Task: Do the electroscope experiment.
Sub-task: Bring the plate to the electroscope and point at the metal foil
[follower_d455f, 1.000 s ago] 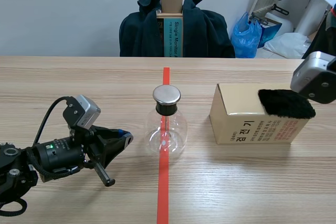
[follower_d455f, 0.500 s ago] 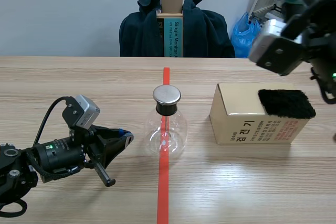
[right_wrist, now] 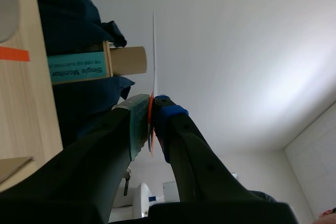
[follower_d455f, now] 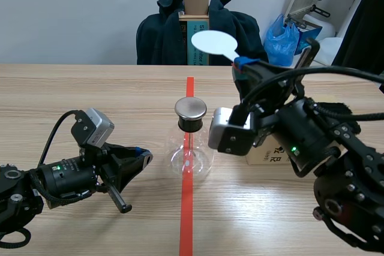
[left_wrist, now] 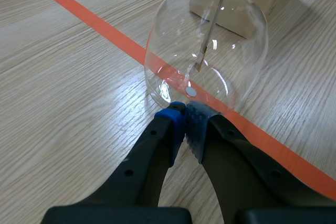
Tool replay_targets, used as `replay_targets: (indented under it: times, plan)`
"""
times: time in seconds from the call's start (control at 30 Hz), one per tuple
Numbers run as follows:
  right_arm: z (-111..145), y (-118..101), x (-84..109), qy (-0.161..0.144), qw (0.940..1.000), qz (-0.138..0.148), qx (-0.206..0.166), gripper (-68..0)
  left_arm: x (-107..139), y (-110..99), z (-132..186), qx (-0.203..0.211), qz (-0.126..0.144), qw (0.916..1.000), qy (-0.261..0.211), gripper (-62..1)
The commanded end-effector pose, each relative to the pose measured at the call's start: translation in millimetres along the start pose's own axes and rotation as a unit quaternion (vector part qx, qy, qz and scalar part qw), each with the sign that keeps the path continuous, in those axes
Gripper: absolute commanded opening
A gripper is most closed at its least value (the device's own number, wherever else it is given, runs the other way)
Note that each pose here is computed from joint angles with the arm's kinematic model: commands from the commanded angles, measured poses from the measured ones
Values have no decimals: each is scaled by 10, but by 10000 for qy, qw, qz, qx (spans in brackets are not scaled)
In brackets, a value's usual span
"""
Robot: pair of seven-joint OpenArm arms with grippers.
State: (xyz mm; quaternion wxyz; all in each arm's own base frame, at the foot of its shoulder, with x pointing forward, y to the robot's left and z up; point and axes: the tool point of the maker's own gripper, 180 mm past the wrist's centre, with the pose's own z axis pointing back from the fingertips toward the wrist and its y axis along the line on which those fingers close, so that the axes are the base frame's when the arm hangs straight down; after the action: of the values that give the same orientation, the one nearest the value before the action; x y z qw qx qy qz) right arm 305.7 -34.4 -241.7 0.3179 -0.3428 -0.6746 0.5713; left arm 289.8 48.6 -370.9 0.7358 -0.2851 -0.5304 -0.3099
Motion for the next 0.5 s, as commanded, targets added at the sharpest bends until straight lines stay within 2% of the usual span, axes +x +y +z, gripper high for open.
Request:
replay_targets:
  times: [0.0, 0.2, 0.33, 0.47]
  plan:
    - [-17, -38, -27, 14, 10000, 47, -79, -667, 128, 16, -18, 7, -10, 9998, -217, -579]
    - [60, 197, 7, -46, 9997, 51, 246, -667, 125, 16, -19, 7, -9, 9998, -208, -579]
    - [85, 250, 42, -124, 9994, 38, 324, -667, 125, 16, -19, 7, -9, 9998, -208, -579]
    - [99, 261, 129, -354, 9988, 30, 341, -667, 125, 16, -19, 7, -9, 9998, -208, -579]
